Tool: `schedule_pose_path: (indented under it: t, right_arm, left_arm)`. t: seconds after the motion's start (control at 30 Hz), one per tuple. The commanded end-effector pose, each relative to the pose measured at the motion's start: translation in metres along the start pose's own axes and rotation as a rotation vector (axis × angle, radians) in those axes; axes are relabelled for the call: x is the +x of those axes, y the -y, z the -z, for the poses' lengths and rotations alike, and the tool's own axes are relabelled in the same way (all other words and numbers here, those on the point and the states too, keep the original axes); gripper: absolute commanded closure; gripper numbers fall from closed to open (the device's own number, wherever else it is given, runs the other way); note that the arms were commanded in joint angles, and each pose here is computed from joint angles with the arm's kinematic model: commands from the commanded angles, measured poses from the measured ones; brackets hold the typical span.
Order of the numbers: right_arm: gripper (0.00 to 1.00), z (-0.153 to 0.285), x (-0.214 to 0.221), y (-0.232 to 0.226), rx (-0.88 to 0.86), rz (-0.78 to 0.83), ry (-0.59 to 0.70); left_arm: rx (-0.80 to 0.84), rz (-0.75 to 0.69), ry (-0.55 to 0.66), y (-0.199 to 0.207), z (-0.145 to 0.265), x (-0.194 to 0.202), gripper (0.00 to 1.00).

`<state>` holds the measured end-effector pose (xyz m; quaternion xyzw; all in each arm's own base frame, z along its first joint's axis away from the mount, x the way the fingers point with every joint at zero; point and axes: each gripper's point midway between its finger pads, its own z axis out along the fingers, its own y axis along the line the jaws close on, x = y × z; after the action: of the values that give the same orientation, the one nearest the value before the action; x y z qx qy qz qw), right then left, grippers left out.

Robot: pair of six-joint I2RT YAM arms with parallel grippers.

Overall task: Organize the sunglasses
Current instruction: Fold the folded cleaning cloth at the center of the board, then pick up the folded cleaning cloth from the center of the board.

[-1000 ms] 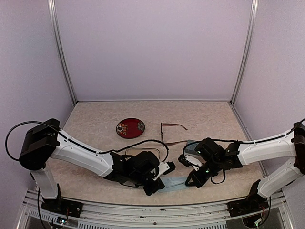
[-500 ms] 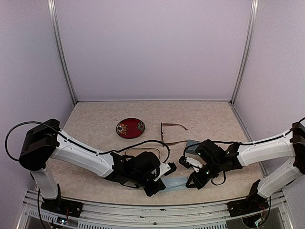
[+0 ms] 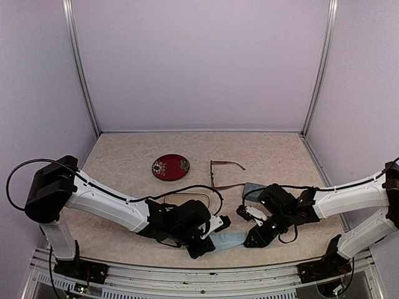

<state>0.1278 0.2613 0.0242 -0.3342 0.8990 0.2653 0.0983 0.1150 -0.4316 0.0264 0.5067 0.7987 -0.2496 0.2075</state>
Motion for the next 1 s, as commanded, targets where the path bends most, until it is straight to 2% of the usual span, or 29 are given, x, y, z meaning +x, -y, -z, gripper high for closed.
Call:
schedule_pose_path:
  t: [0.0,0.07,0.2,0.37,0.6,0.97]
  right_arm:
    - [0.75,0.006,0.002,-0.002,0.003,0.001,0.007]
    - [0.71,0.009,0.001,-0.003,-0.002,0.004,0.016]
    - [0.55,0.015,-0.003,-0.01,-0.025,0.012,0.044]
    - [0.45,0.022,-0.011,-0.009,-0.017,-0.005,0.096]
    - [0.43,0.019,-0.032,0.014,0.026,-0.078,0.152]
    - [0.46,0.013,-0.038,0.024,-0.022,-0.097,0.138]
  left_arm:
    - [0.002,-0.019,-0.031,0.004,0.001,0.003,0.86]
    - [0.003,-0.025,-0.034,0.006,0.004,0.003,0.82]
    - [0.008,-0.034,-0.012,0.008,0.012,-0.005,0.75]
    - [0.015,-0.01,0.033,0.002,0.024,-0.017,0.68]
    - [0.014,0.135,0.127,-0.028,0.038,-0.035,0.59]
    - [0.04,0.244,0.076,-0.054,0.023,-0.021,0.52]
